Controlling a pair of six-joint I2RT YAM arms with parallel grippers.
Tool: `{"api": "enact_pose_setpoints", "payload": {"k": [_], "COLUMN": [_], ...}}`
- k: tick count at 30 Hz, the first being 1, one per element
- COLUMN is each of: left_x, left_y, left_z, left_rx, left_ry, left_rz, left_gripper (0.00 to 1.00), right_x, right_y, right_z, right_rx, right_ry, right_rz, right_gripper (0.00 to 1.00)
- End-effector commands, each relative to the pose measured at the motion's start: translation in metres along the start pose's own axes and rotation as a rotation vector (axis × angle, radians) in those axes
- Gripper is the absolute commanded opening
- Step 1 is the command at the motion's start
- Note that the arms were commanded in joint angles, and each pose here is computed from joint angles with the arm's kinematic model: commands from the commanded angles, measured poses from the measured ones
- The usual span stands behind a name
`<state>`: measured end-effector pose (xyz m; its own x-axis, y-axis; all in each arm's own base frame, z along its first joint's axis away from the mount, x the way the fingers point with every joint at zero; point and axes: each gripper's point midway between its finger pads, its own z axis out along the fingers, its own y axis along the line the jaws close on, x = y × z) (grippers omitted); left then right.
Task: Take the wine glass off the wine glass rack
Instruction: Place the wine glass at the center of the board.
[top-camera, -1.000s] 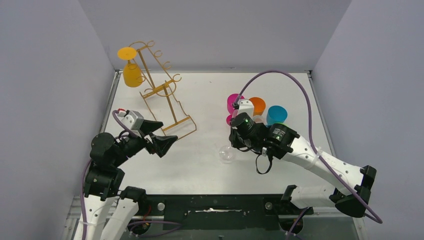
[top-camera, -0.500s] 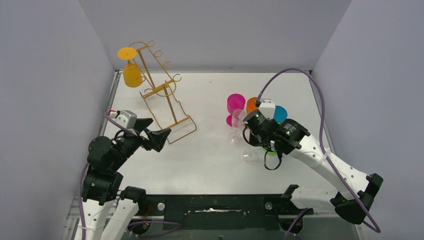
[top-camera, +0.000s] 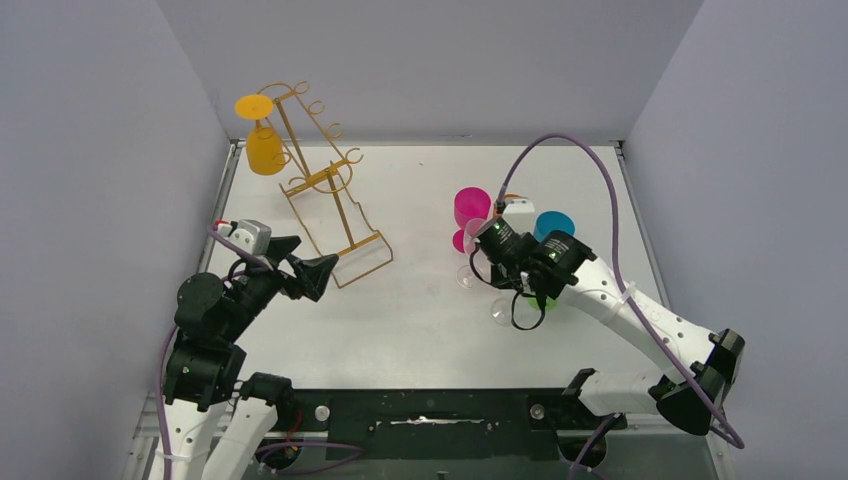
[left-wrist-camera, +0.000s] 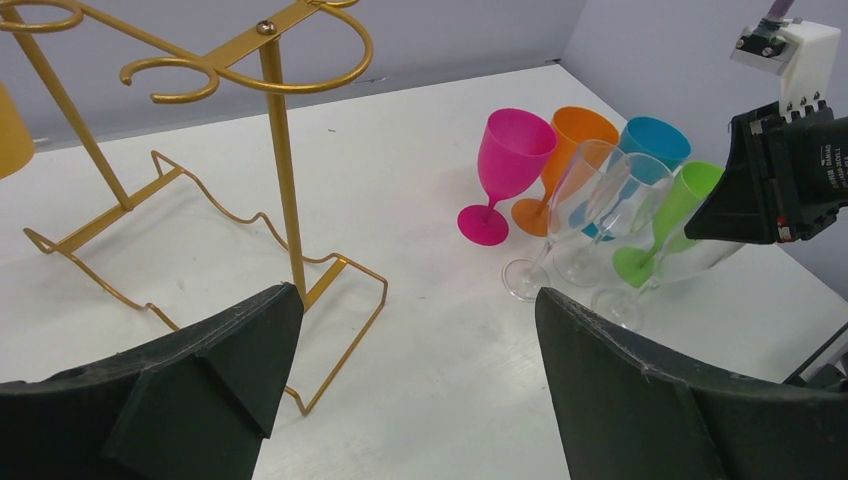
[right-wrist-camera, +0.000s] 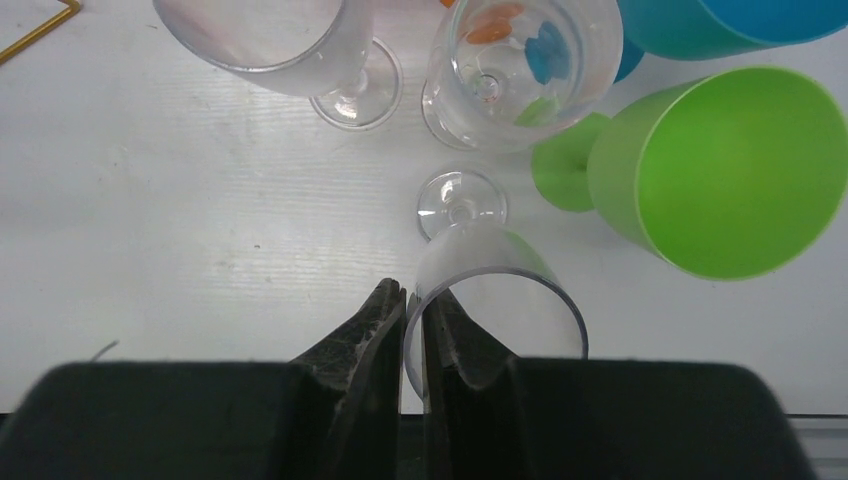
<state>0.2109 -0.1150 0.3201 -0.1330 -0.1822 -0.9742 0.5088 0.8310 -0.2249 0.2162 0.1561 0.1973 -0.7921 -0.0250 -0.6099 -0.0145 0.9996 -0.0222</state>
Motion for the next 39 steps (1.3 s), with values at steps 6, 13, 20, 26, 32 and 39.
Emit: {"api": "enact_pose_setpoints", "payload": {"k": [6,13,20,26,32,39], "left_x": [-0.021,-0.019,-0.028,-0.031,-0.026,-0.028], "left_y": [-0.002,-0.002,-0.007,-0.008,-0.004,-0.004], "left_z": [-0.006,-0.004,-0.002,-0.001,-0.006,-0.005], "left_rx": [-0.015,-0.009,0.014,0.020,-0.004,-0.006], "left_ry": [-0.058,-0.054,-0.088,-0.094,-0.067,-0.071], "left_rz": [0.033,0.034,0.018,0.018,0.035,0.034], "left_gripper": [0.88,0.88,0.88,0.88,0.88,0.88], "right_x": [-0.020,-0.024,-0.020,-0.018,-0.022,-0.029], "right_y": [0.001,0.006,0.009,0.002,0.006,0.006], "right_z": [0.012,0.005,0.007,0.010,0.008,0.006], "right_rx": [-0.062,-0.135,-0.137,-0.065,-0.099,-0.084], "right_ry": [-0.057,-0.050,-0.006,0.039,0.011,0.000], "right_rz": [0.051,0.072,0.041,0.005,0.019,0.011], "right_gripper": [0.05,0.06,0.07,0.07,0.20,0.35]}}
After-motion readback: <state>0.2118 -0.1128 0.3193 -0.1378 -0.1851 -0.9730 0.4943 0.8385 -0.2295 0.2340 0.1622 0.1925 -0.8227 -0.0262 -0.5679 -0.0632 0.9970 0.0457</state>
